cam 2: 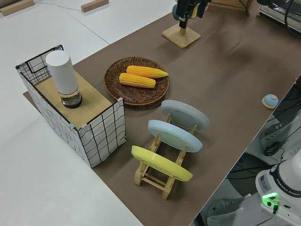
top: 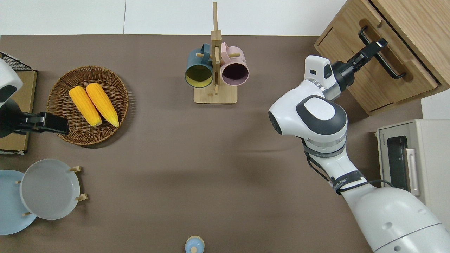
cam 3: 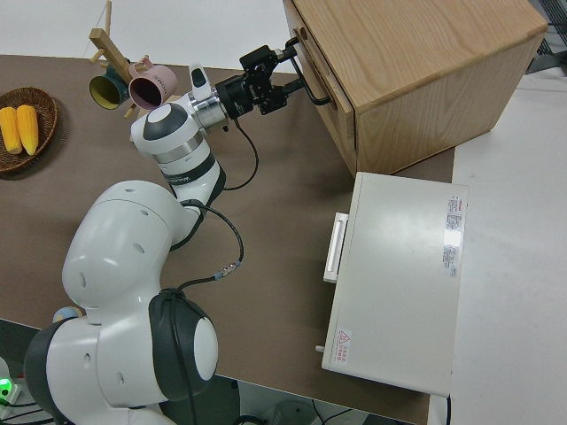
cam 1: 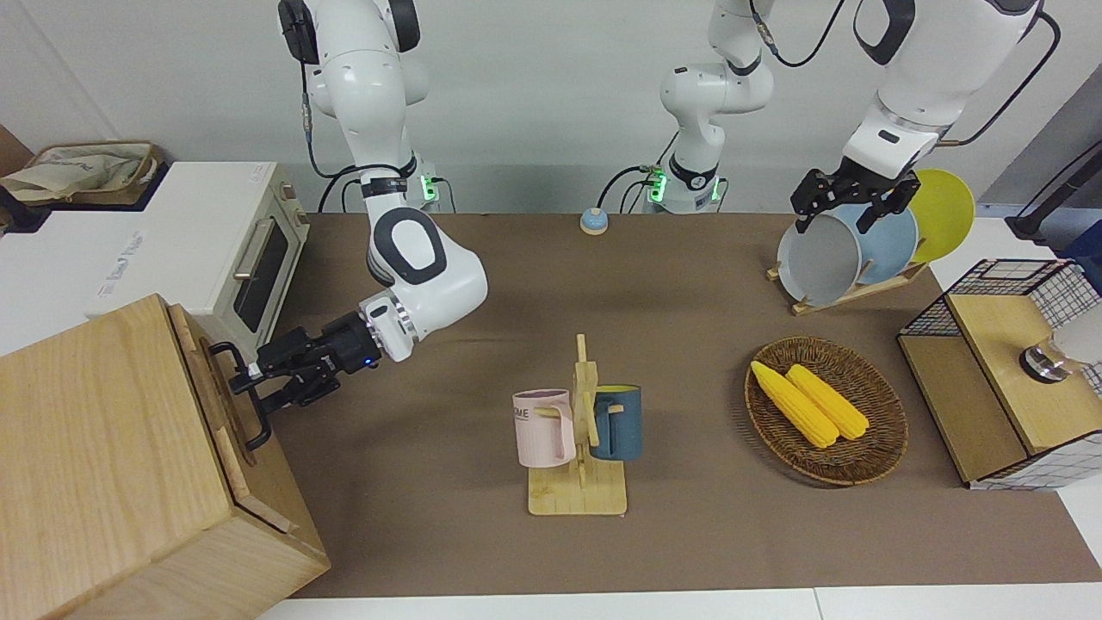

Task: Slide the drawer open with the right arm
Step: 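Extend the right gripper onto the black drawer handle and grasp it, then pull the handle with the right gripper toward the robot, sliding the drawer out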

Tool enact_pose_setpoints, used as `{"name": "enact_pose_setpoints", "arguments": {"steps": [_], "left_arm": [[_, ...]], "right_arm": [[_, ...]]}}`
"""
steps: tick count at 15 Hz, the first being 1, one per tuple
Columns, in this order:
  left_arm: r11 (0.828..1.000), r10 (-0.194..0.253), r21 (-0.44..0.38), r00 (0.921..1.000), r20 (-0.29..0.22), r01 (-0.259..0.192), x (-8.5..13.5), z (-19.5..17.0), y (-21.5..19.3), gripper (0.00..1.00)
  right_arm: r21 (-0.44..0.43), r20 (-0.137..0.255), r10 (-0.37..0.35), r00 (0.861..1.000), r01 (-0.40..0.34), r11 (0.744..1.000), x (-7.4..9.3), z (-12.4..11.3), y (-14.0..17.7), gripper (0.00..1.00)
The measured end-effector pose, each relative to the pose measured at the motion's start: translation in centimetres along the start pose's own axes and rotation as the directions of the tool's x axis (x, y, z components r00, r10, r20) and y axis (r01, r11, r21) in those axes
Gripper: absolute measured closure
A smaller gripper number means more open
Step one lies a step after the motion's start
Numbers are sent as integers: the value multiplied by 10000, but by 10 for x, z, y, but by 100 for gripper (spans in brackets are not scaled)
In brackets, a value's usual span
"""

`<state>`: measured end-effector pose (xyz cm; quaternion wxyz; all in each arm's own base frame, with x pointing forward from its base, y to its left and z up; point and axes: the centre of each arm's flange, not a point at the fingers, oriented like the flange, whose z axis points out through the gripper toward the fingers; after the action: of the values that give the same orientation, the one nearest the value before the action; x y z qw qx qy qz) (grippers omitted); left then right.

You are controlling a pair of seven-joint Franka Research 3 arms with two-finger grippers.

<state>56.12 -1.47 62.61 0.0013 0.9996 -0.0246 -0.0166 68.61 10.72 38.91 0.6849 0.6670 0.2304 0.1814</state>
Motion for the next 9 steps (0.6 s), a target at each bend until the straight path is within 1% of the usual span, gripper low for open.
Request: {"name": "enact_pose_setpoints", "arguments": {"steps": [3,4,5,6,9], "left_arm": [[10000,0,0,10000,0,0,0,0,0,0],[10000,0,0,10000,0,0,0,0,0,0],[10000,0,0,10000,0,0,0,0,0,0],[10000,0,0,10000,0,0,0,0,0,0],[10000,0,0,10000,0,0,0,0,0,0]], "right_arm": [[7,-25,5,10000,-5,10000,1,-1,0,65],[9,-32,5,10000,-5,10000,1,-2,0,72],[8,-37,120,9999,-120,9999,1,-2,0,81],[9,-37,279,9996,-279,9996,1,-2,0,82],[6,-41,302,9995,-302,9995,1,-2,0,82]]}}
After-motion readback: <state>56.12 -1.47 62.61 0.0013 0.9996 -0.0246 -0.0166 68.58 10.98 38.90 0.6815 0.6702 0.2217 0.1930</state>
